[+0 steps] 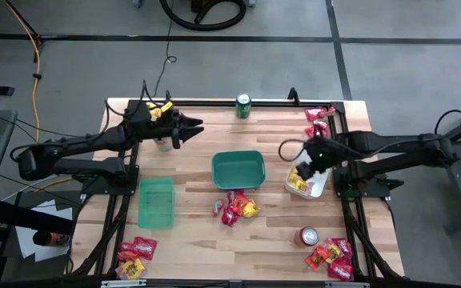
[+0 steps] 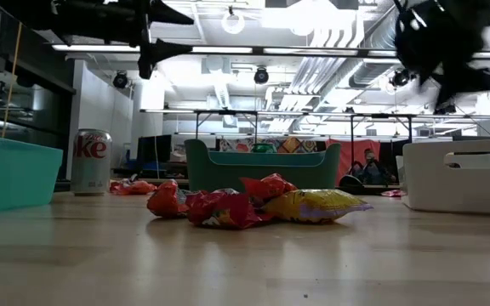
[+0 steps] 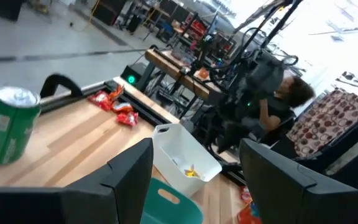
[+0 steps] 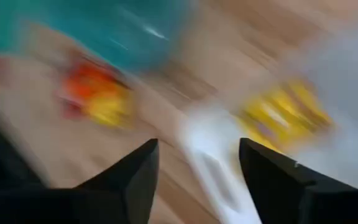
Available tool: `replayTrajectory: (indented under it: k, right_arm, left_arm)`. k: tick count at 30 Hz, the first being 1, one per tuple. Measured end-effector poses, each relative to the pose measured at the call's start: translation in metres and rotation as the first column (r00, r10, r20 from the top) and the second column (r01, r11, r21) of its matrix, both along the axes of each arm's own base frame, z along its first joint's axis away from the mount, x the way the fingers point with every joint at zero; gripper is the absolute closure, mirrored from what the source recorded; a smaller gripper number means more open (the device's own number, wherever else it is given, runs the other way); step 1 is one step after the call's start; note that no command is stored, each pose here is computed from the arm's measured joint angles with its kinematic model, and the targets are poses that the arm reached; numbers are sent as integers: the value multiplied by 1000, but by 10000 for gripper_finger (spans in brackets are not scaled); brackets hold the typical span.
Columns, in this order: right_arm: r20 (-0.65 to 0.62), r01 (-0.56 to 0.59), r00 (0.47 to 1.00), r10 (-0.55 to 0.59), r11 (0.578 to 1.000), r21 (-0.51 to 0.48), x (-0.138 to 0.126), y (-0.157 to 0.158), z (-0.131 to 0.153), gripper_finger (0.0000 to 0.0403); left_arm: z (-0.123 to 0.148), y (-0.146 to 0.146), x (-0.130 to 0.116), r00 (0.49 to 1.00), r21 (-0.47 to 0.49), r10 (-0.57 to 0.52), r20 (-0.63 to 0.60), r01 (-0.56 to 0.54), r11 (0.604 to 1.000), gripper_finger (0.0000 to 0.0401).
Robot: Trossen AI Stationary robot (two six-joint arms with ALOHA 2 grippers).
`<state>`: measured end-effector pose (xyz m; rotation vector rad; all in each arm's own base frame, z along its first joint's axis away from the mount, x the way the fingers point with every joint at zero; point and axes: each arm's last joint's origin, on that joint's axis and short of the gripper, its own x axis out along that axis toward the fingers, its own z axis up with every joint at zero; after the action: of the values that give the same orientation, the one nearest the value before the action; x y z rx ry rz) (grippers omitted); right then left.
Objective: Sort candy
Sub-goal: Put the yellow candy into the white bin
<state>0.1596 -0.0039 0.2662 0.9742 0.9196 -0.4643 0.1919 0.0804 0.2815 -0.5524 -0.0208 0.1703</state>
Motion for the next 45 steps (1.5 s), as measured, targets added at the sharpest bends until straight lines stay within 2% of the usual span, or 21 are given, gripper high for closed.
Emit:
replayTrajectory:
  k: [3, 6, 11, 15, 20, 30, 36, 41, 45]
  right_arm:
    - [247, -33, 968, 37, 999, -20, 22, 3, 20, 166]
    - [323, -108, 938, 128, 991, -77, 45, 9, 21, 163]
    - [228, -287, 920, 318, 944, -161, 93, 32, 2, 162]
    - [110, -457, 869, 482, 869, -190, 128, 52, -14, 162]
    - [-45, -549, 834, 550, 820, -159, 157, 67, -32, 162]
    - [-173, -584, 808, 564, 804, -109, 174, 73, -70, 162]
    - [-227, -630, 767, 599, 770, -97, 180, 78, -92, 162]
    - [-243, -666, 738, 630, 739, -105, 185, 85, -108, 162]
    - [-231, -668, 739, 633, 734, -123, 191, 89, -119, 164]
  left_arm:
    - [2, -1, -2, 1000, 17, -1, 1, 1, 1000, 174]
    - [2, -2, -3, 1000, 18, -1, -1, 1, 1000, 174]
    - [-1, -3, -3, 1000, 6, -14, -26, 14, 1000, 174]
    - [-1, -4, -2, 999, 40, -28, -38, 29, 999, 174]
    - [-1, -4, -3, 999, 87, -25, -44, 29, 996, 174]
    - [-1, 0, -4, 999, 109, 12, -43, -7, 994, 174]
    - [-1, 0, -4, 999, 127, 14, -46, -8, 992, 174]
    - [-1, 0, -4, 999, 130, 14, -47, -8, 992, 174]
    - [-1, 0, -4, 999, 147, 14, -51, -7, 989, 174]
